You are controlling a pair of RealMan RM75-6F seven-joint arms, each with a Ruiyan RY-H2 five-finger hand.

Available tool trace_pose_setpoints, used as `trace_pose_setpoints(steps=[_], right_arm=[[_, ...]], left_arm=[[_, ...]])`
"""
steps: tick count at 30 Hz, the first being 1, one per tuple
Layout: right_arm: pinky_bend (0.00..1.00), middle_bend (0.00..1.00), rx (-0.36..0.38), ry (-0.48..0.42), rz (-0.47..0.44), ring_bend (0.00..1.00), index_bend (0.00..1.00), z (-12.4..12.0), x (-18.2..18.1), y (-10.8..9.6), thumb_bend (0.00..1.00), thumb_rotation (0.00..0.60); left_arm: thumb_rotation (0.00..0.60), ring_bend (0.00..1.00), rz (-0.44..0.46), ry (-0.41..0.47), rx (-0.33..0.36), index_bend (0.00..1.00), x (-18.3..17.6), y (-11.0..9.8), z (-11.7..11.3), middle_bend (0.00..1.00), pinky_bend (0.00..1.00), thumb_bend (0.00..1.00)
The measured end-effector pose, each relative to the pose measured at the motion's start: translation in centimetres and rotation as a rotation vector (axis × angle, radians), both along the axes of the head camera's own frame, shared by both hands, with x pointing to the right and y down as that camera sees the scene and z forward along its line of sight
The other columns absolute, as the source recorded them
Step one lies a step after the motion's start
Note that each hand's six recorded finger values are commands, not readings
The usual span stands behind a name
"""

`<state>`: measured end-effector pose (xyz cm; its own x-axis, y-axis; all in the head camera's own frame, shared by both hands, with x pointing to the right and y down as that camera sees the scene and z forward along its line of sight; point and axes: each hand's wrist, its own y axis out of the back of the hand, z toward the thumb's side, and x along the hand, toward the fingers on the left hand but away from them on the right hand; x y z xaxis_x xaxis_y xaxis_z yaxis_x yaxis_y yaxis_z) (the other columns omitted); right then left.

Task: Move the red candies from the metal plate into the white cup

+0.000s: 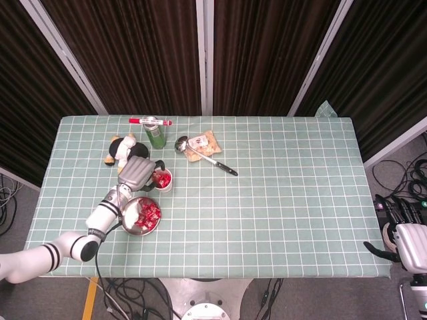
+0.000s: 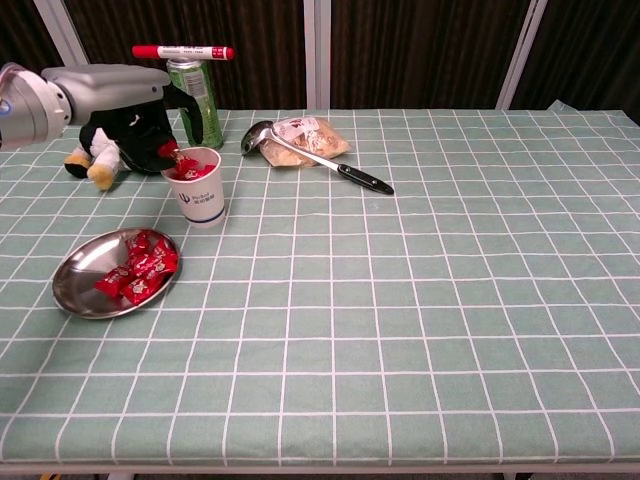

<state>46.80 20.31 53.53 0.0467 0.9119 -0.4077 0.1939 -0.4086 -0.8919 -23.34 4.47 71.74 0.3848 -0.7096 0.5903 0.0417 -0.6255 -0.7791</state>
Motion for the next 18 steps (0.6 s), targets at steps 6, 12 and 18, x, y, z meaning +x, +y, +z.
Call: trace_pose_setpoints(steps=[6, 12, 18], right_arm=[[0.02, 0.15, 0.004, -0.001, -0.009, 0.00, 0.00, -0.1, -0.3, -0.1, 0.05, 0.600], [0.02, 0.15, 0.003, -0.003, -0.016, 0.00, 0.00, -0.1, -0.5, -0.1, 0.05, 0.600], [0.02, 0.15, -0.001, -0.006, -0.024, 0.00, 0.00, 0.0, -0.8, -0.2, 0.05, 0.600]], left_arm=[[0.600, 0.84, -0.045, 0.039, 0.042, 0.36, -1.4, 0.5, -1.7, 0.91, 1.00, 0.36], [0.600, 0.84, -0.091, 0.046, 0.063, 0.37, -5.6, 3.5, -3.0, 0.90, 1.00, 0.35], [0.600, 0.84, -0.087, 0.010, 0.020, 0.46, -8.7, 7.4, -2.5, 0.90, 1.00, 0.35]])
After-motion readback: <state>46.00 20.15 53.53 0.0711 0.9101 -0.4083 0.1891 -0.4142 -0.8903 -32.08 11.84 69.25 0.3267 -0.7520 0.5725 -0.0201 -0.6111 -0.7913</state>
